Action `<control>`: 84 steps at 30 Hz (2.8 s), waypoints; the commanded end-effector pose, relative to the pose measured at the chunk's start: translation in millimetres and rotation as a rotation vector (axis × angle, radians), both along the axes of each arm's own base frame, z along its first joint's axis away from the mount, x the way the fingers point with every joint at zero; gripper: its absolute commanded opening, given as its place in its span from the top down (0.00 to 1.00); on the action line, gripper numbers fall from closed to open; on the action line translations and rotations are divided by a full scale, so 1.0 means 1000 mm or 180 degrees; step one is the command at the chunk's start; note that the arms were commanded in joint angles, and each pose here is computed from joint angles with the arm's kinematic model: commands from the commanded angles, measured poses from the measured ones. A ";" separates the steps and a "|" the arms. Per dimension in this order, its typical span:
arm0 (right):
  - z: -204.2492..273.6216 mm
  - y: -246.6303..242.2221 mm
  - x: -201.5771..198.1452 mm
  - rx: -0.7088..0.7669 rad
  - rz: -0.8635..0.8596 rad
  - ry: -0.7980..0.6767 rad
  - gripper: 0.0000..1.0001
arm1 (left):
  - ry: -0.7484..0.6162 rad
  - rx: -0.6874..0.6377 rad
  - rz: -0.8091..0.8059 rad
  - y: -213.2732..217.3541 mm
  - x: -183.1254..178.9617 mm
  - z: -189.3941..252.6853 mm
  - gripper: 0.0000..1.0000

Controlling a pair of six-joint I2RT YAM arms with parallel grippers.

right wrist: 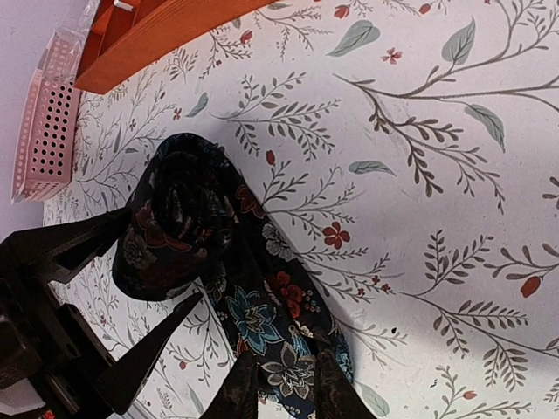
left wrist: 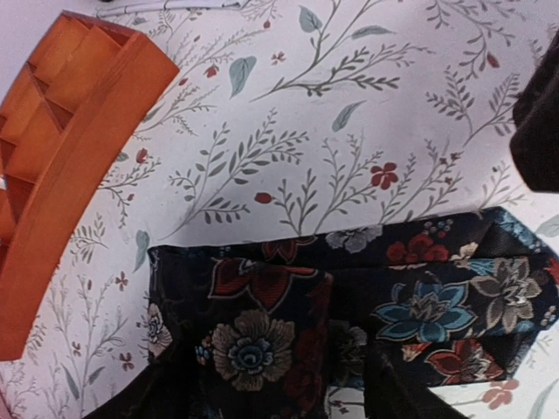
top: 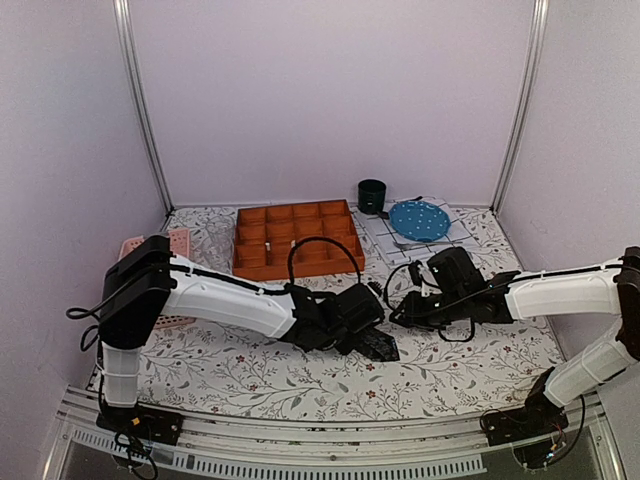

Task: Roll the ties
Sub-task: Roll the tie at the center of the board.

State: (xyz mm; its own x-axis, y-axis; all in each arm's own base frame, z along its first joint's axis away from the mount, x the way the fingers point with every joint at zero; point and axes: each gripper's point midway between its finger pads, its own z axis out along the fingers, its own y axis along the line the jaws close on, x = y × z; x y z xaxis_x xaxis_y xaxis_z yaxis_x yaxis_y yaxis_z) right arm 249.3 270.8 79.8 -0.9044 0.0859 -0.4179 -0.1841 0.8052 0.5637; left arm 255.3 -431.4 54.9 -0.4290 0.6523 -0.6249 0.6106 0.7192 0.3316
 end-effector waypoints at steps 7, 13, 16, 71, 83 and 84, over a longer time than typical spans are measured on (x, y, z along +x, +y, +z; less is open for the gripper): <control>0.021 0.000 0.003 0.0213 -0.0045 -0.0135 0.77 | 0.0592 -0.0427 -0.0412 -0.039 -0.034 -0.007 0.26; 0.020 -0.001 0.002 0.0225 -0.0045 -0.0122 0.77 | 0.0702 -0.0423 -0.0487 -0.043 -0.040 -0.019 0.22; 0.023 -0.001 0.003 0.0238 -0.0044 -0.0145 0.77 | 0.0674 -0.0458 -0.0472 -0.042 -0.039 -0.014 0.20; -0.047 0.086 -0.017 0.0142 0.0612 0.0475 0.88 | 0.0990 -0.2188 0.0941 0.132 0.017 0.050 0.15; 0.045 0.091 -0.011 0.0418 0.0724 0.0021 0.82 | 0.0997 -0.2191 0.0943 0.131 0.017 0.049 0.15; 0.055 0.091 -0.010 0.0413 0.0745 -0.0049 0.81 | 0.0998 -0.2193 0.0940 0.131 0.017 0.050 0.15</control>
State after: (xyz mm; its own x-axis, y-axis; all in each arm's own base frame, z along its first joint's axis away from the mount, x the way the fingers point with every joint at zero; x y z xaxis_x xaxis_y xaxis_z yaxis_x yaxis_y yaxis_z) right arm 234.3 363.9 63.7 -0.9457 -0.0870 -0.3132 -0.2821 0.6980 0.6582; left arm 269.5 -303.2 104.1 -0.7461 0.0152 -0.6657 0.3639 0.8466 -0.3885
